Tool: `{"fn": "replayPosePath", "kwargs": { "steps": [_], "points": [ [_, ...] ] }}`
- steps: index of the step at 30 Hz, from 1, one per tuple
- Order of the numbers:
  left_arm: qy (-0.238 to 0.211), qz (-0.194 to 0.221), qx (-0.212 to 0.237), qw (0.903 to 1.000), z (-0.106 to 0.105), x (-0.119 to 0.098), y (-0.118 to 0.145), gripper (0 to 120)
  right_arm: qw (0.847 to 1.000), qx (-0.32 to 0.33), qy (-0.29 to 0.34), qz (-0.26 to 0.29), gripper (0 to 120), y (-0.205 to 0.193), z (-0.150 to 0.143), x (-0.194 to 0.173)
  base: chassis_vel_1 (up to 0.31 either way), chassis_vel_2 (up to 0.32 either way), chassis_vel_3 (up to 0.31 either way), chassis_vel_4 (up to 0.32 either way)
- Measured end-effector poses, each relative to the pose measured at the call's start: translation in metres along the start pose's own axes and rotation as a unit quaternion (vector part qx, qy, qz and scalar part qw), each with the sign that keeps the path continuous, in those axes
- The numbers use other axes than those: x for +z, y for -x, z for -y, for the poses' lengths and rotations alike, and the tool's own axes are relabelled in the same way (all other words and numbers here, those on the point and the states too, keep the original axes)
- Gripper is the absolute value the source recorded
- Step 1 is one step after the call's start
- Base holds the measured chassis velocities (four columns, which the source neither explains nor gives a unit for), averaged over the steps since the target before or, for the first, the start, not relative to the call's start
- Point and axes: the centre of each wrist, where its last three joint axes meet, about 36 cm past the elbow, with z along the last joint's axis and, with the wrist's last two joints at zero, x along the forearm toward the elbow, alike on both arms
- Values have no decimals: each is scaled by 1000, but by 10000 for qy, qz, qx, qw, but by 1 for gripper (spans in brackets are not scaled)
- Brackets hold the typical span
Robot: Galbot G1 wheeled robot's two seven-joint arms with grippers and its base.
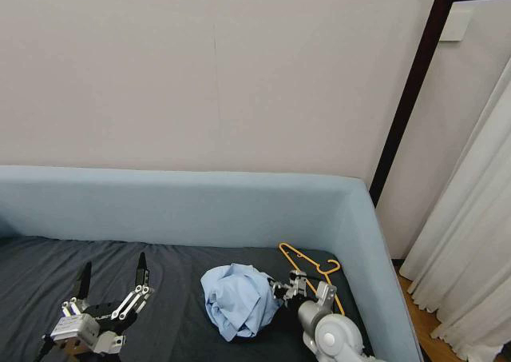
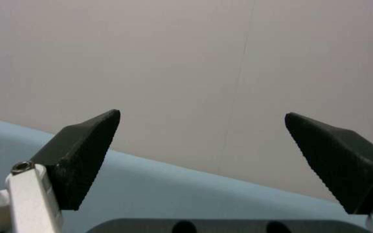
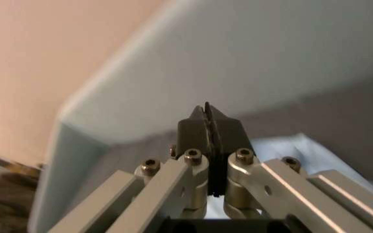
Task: Pick up the clothes from the sofa and hang them on the clothes hanger.
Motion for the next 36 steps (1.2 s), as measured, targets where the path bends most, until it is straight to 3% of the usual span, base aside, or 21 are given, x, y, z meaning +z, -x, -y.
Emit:
{"fn": "replayPosePath", "kwargs": {
  "steps": [1, 5, 7, 12, 16, 18, 22, 26, 36],
  "points": [
    [0, 0, 0, 10000, 0, 0, 0, 100, 10000, 0, 0, 0, 0, 0, 0, 0, 0, 0, 0, 0],
    [-40, 20, -3, 10000, -1, 1, 2, 100, 9933, -974, -255, 568, 0, -10, -34, -62, 0, 0, 0, 0],
    [-43, 20, -10, 10000, -2, 2, 3, 100, 9921, -1043, -351, 598, 0, -11, -37, -69, 0, 0, 0, 0],
    [-61, -4, -45, 10000, -2, 7, 3, 100, 9973, -427, -561, 221, 0, -6, -10, -48, 0, 0, 0, 0],
    [8, -11, -12, 10000, -5, 6, 4, 100, 9940, 653, -654, -578, 0, 10, 27, -2, 0, 0, 0, 0],
    [25, -11, -6, 10000, -6, 6, 4, 100, 9922, 769, -667, -722, 0, 13, 30, 3, 0, 0, 0, 0],
    [45, -12, 4, 10000, -6, 5, 5, 100, 9829, 1143, -696, -1264, 10, 20, 38, 17, 0, 0, 0, 0],
    [58, -21, 12, 10000, -5, 5, 5, 100, 9730, 1420, -566, -1728, 29, 29, 52, 35, 0, 0, 0, 0],
    [77, -37, 6, 10000, -5, 5, 4, 100, 9711, 1462, -398, -1842, 64, 36, 70, 57, 0, 0, 0, 0]
  ]
}}
